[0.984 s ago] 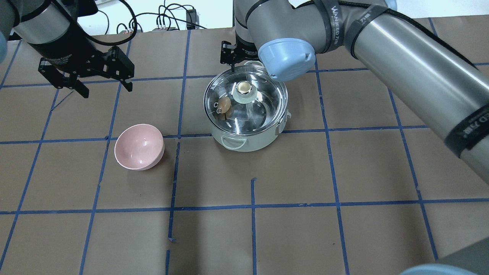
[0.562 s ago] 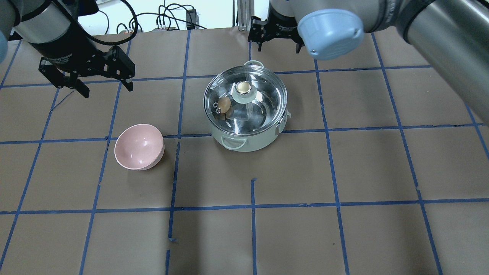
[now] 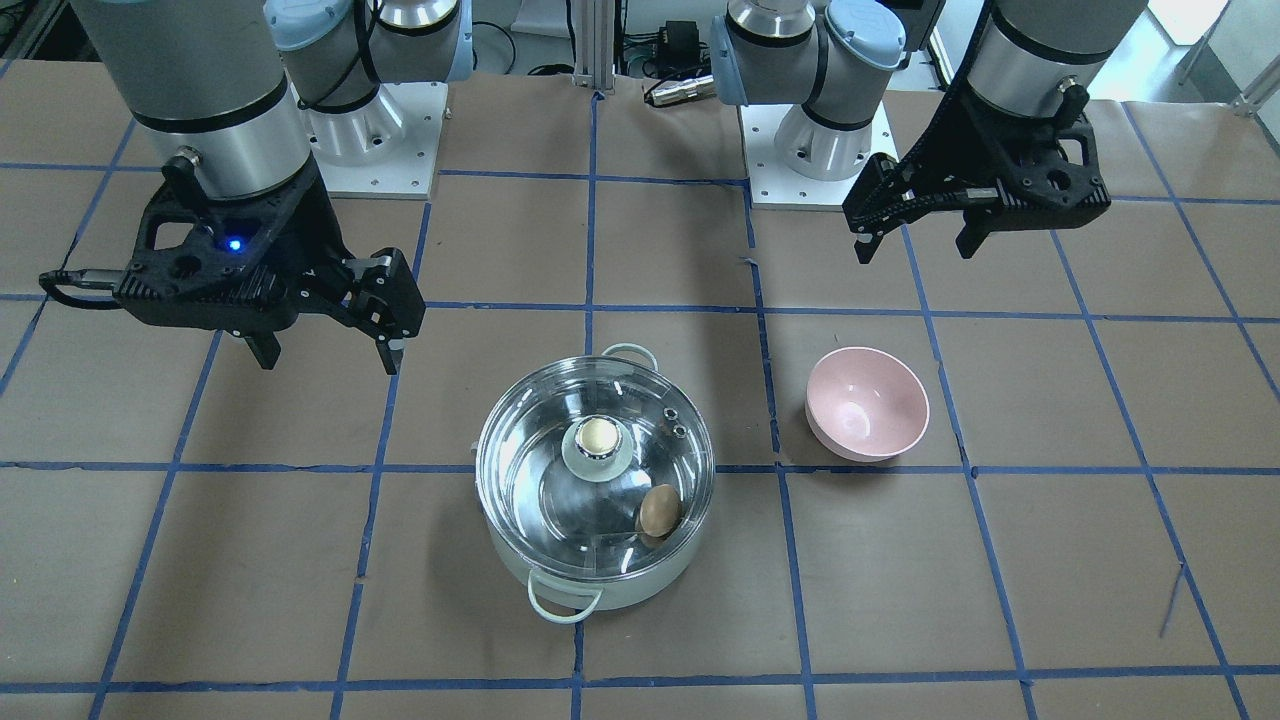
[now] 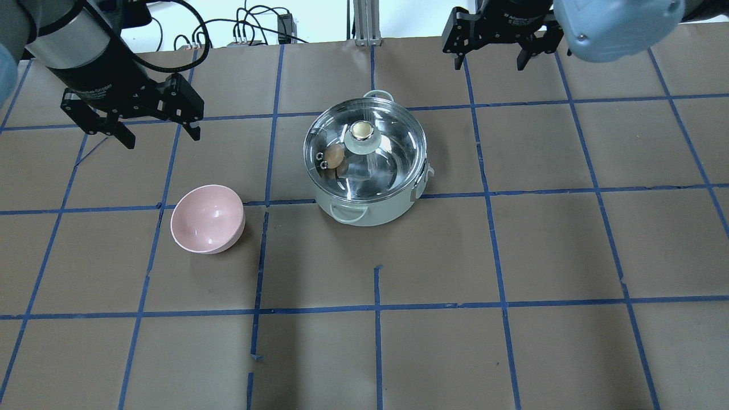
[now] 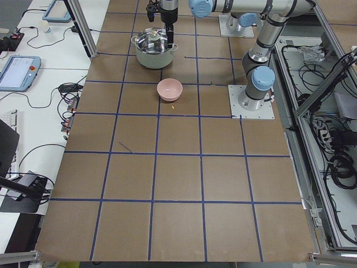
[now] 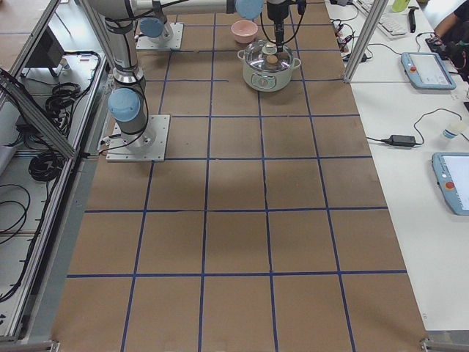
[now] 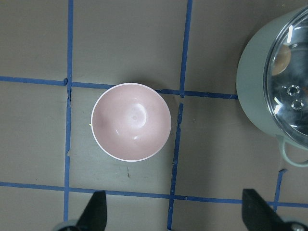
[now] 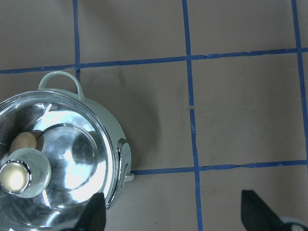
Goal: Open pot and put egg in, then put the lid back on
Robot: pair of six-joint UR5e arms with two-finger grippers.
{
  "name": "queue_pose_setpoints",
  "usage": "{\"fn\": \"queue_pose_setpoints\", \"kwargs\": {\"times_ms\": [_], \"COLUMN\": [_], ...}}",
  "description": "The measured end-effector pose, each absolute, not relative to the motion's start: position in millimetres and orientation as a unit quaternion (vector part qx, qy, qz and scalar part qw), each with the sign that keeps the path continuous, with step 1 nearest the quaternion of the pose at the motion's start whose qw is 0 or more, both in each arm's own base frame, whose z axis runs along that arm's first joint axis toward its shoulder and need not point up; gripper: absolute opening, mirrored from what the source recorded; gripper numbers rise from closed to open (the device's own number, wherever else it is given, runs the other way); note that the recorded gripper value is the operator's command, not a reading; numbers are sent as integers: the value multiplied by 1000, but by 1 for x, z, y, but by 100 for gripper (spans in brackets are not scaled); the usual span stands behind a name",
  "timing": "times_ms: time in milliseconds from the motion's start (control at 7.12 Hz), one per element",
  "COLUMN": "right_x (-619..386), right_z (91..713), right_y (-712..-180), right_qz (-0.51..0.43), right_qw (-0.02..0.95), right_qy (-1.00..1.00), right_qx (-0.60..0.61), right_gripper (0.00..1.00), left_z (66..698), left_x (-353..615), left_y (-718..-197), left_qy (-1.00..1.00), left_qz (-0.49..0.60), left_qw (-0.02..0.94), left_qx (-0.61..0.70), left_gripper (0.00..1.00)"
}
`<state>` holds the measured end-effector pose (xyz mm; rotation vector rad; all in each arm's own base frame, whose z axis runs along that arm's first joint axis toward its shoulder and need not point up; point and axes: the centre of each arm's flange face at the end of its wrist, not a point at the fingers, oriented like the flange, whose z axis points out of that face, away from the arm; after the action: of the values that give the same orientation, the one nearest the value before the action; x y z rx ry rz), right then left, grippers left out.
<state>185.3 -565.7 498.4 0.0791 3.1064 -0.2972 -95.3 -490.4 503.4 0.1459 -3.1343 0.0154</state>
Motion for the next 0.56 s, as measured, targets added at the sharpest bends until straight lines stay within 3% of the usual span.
{"fn": "queue_pose_setpoints", "kwargs": {"times_ms": [562], "right_x": [173], "right_z": [486], "right_y": [-540], "right_qz": [-31], "right_qw": [10], "right_qy": [999], "right_qx": [7], "right_gripper": [100], "left_z": [503], "left_x": [-96], "left_y": [-490], "left_qy": [-999], "left_qz": [5], "left_qw": [3], "left_qx": [47], "left_gripper": [100]}}
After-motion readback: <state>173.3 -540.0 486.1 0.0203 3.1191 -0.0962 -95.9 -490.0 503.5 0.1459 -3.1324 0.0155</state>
